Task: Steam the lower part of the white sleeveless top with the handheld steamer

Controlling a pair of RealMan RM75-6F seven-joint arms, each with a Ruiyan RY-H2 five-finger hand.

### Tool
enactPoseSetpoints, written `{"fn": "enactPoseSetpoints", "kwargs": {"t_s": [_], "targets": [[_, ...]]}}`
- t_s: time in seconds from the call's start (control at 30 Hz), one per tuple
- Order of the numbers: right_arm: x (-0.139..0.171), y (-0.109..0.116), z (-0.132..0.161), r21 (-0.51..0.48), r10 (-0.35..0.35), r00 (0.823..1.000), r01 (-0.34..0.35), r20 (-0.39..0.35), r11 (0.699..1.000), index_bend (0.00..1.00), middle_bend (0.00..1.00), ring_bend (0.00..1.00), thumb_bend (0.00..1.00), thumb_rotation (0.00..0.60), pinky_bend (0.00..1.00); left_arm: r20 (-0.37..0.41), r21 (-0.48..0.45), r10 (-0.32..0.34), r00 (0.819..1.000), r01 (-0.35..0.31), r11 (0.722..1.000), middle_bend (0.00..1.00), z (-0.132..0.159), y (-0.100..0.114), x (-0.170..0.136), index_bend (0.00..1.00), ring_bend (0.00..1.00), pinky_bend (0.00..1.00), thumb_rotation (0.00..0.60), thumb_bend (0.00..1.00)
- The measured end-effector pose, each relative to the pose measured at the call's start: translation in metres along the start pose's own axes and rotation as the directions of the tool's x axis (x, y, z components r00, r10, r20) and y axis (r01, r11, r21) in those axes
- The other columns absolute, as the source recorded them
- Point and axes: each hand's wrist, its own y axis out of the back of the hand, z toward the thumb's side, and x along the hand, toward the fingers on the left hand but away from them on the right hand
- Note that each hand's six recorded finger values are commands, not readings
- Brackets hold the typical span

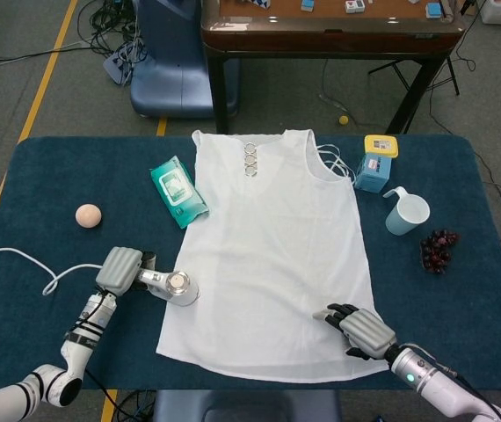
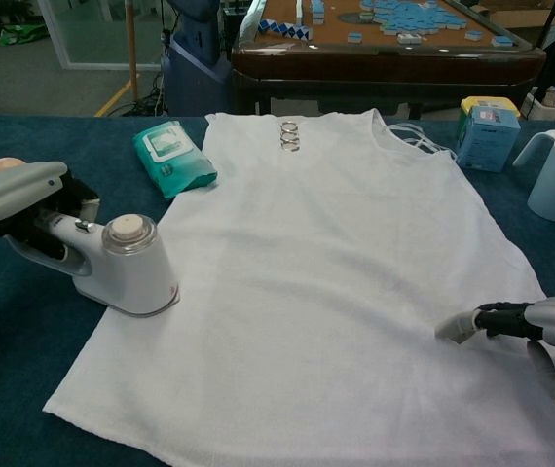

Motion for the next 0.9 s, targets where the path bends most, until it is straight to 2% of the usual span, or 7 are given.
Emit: {"fn": "enactPoseSetpoints", "kwargs": {"t_s": [0.23,0.47,0.77,0.9], "targets": [[0.0,0.0,-0.001,-0.003,-0.001,1.0,0.001,0.001,1.0,0.13,0.19,0.11,1.0,0.6,0.17,0.02,-0.022,0.023,1.0,-0.022,1.0,0.78,0.005,0.014,-0.005,0.88,0.64,0.63,0.6,0.23],[0.001,0.001,-0.004,-0.008,-0.005,1.0,0.005,0.005,1.0,0.13,0.19,0.11,1.0,0.6,0.17,0.115,-0.071,0.027,0.993,-0.019,0.997,0.77,0.05,0.019,-0.003,0.88,0.64,0.63,0.6,0.23],[0.004,0.0,-0.008,-0.016,-0.008,1.0,0.009,0.016,1.0,0.13,0.19,0.11,1.0,0.6,0.17,0.244,-0.091,-0.028,0.969,0.052,0.995,0.77,0.118,-0.011,0.005,0.88,0.63,0.63,0.6,0.23],[0.004,0.001,-0.007,-0.019,-0.012,1.0,0.012,0.013,1.0,0.13,0.19,0.11,1.0,0.6,0.17,0.275,-0.064,-0.045,0.96,0.065,0.996,0.77,0.136,-0.026,0.013,0.88,0.63,0.63,0.6,0.23]]}}
